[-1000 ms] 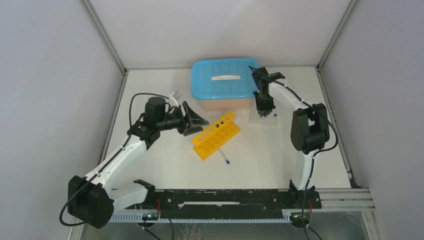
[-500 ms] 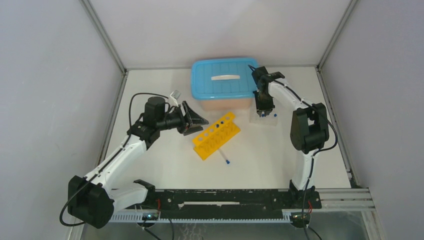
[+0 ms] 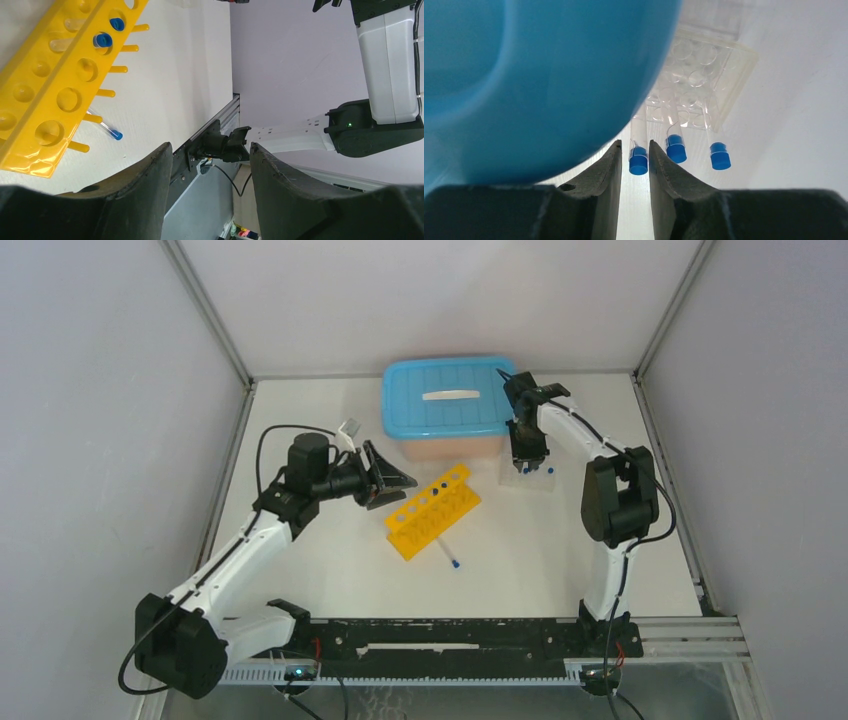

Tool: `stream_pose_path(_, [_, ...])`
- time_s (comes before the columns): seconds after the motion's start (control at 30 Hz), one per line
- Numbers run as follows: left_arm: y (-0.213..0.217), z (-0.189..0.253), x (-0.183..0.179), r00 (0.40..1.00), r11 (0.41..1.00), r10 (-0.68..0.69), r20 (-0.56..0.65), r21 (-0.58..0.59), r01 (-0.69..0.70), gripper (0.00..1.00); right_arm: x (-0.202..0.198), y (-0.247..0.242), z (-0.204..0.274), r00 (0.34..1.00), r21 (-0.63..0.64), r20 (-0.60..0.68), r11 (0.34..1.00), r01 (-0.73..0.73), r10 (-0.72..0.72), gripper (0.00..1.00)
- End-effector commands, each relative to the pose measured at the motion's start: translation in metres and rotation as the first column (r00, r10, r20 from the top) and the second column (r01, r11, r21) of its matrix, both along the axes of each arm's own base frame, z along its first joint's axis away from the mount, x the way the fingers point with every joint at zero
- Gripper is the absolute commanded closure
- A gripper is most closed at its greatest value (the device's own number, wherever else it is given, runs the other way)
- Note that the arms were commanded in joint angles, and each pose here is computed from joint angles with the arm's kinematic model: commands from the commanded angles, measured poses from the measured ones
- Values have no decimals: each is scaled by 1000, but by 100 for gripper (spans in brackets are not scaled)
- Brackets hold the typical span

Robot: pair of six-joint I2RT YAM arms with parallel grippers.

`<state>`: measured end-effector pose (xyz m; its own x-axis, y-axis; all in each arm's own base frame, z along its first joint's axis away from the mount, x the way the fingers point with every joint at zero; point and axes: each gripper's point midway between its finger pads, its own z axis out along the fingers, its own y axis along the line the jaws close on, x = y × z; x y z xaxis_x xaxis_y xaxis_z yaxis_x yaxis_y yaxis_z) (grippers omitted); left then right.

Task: Organize the chemistry lab equipment
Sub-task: Insert the test tube into the slot of the test tube rack.

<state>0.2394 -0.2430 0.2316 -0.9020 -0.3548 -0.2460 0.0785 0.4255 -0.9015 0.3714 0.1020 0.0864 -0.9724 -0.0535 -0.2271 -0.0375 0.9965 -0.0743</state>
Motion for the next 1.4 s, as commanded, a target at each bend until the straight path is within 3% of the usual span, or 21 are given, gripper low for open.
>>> stream_pose_path(0.0, [0, 38, 6, 994, 999, 12, 107, -44, -8, 38, 15, -2, 40, 990, 28, 144, 1000, 3, -7, 66])
stream_pose_path(0.53, [6, 45, 0, 988, 1000, 21, 156, -14, -19, 28, -4, 14, 102, 941, 53, 337, 998, -45, 24, 66])
stream_pose_path(0.73, [10, 36, -9, 987, 1000, 16, 160, -4, -16, 27, -42, 48, 117, 882, 130, 461, 975, -180, 101, 64])
stream_pose_path(0.97, [17, 25, -18, 987, 1000, 27, 160, 11, -29, 27, -109, 98, 124, 768, 179, 604, 903, -390, 212, 53])
stream_pose_path(1.17, [21, 20, -25, 986, 999, 38, 160, 20, -42, 27, -160, 144, 101, 721, 249, 631, 806, -538, 286, 50])
stream_pose_path(1.37, [28, 8, -31, 987, 997, 69, 148, 31, -74, 26, -184, 174, 62, 685, 196, 628, 778, -597, 368, 50])
